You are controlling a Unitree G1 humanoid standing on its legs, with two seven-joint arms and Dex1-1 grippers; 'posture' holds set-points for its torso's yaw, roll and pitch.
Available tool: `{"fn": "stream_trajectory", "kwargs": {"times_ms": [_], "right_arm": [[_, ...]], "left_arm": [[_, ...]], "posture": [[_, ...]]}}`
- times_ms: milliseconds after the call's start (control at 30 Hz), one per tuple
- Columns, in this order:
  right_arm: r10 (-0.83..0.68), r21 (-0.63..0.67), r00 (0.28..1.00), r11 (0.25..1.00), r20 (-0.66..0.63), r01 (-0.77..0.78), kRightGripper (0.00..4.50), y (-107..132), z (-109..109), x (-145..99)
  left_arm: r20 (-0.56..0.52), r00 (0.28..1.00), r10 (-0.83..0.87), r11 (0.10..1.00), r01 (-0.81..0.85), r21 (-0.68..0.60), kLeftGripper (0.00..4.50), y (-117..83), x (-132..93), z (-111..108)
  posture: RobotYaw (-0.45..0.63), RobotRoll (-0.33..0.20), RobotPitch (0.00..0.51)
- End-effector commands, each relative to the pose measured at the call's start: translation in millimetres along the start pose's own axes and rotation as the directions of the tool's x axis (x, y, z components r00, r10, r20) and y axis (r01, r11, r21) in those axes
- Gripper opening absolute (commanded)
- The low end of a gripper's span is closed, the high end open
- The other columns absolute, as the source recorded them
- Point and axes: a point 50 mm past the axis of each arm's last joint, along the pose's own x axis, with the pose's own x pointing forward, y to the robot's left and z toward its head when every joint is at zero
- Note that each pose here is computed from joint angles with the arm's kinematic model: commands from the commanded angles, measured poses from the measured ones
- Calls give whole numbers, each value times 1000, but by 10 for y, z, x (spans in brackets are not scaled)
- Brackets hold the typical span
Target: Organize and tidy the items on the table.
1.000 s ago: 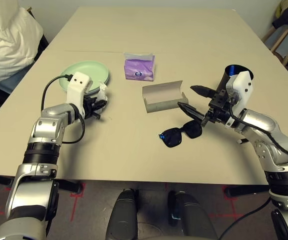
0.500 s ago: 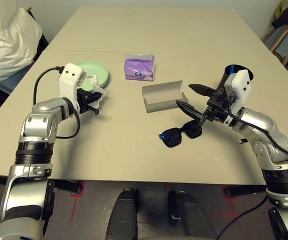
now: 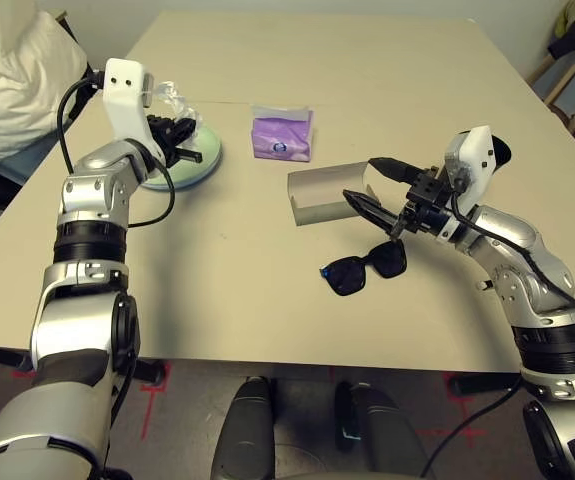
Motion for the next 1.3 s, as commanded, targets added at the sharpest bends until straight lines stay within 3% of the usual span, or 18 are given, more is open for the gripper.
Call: {"fn": "stream_trajectory", "kwargs": {"times_ms": [33,600,733,1000,1167,1300], "right_arm": [[9,3,1000,1000,-2,-9,4500,18,-8,5],[7,-4,1000,1000,6,-7,4500,39,11,19],[6,-5,1000,1000,8,-6,4500,39,10,16],[2,-6,1000,1000,7,-2,4500,30,-2,5],[3,-13,1000,1000,7,-3,4500,24,0,3],[3,-16,1000,1000,7,-3,4500,23,13,0]], "left_arm": [[-11,998,69,998,-69,5,15,57,37,-7],[43,992,120,993,-120,19,15,113,55,89],[41,991,127,991,-128,37,1124,123,51,63],[70,993,99,993,-104,64,4280,124,38,50],[83,993,83,990,-92,106,4448,151,12,21],[118,992,-50,991,35,126,4448,91,-17,-12]], "posture": [[147,0,105],[141,0,97],[139,0,98],[138,0,92],[141,0,91],[145,0,95]]}}
